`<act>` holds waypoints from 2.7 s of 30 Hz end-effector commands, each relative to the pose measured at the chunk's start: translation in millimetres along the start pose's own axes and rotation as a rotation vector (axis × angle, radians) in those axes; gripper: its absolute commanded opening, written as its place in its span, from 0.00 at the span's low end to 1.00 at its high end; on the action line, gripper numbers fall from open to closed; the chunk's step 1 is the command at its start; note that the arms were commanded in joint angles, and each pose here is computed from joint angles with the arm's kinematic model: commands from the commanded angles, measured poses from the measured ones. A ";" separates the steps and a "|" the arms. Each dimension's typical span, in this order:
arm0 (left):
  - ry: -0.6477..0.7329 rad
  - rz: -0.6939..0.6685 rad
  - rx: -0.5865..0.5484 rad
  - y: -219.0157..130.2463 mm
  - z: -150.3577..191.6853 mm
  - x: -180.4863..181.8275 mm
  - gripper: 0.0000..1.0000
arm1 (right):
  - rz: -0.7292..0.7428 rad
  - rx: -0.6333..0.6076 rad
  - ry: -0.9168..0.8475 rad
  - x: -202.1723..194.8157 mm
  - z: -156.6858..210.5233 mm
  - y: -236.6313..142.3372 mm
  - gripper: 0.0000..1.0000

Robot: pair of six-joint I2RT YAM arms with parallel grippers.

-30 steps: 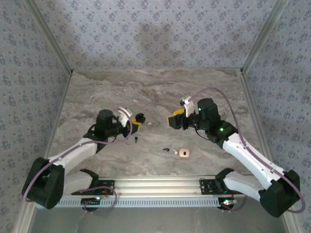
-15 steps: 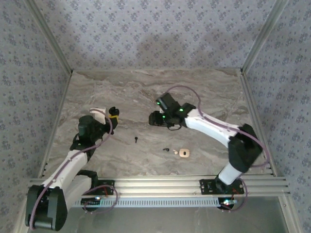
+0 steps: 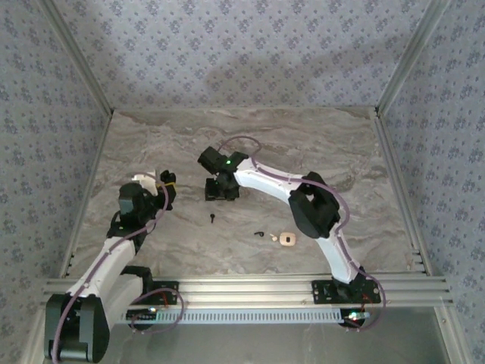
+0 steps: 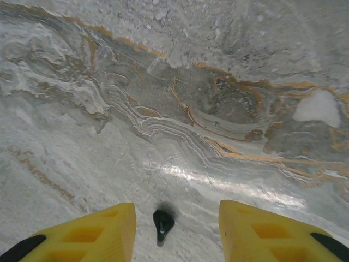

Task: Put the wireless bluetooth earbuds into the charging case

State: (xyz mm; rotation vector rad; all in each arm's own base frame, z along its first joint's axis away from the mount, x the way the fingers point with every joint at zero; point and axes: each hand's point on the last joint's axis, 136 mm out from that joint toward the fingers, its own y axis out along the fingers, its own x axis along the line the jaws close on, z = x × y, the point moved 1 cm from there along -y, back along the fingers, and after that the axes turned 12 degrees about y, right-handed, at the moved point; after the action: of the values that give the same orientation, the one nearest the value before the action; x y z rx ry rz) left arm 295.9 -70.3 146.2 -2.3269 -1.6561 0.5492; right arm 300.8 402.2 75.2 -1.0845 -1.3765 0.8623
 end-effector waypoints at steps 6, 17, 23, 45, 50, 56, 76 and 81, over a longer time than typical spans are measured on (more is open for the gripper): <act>-0.020 -0.017 -0.040 -4.9 -9.8 4.5 0.14 | 0.083 0.120 -0.012 -5.3 28.9 22.0 0.44; -0.025 -0.019 -0.051 -6.1 -9.7 6.3 0.14 | 0.083 0.189 -0.021 -1.4 48.6 38.2 0.40; -0.024 -0.017 -0.058 -7.2 -10.5 5.5 0.14 | 0.097 0.199 -0.021 -4.7 52.2 44.4 0.36; -0.018 -0.015 -0.064 -7.9 -11.6 5.2 0.14 | 0.094 0.199 -0.014 -1.1 63.2 46.3 0.35; -0.015 -0.014 -0.073 -9.1 -14.4 4.7 0.14 | 0.089 0.189 -0.017 1.4 65.1 44.6 0.35; -0.015 -0.014 -0.076 -8.5 -14.6 4.9 0.14 | 0.066 0.176 0.001 1.0 67.7 44.2 0.30; -0.009 0.035 -0.077 -7.7 -16.1 -2.9 0.14 | -0.063 0.046 0.055 -8.5 51.0 28.5 0.26; -0.008 0.068 -0.079 -6.0 -17.3 -7.8 0.13 | -0.090 0.005 0.055 -11.8 46.9 21.8 0.26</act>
State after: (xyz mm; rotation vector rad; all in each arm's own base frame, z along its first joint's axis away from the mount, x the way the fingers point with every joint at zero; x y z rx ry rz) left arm 292.9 -70.2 153.4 -2.3798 -1.6569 0.5504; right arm 256.0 407.3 35.5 -1.0055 -1.3558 0.8042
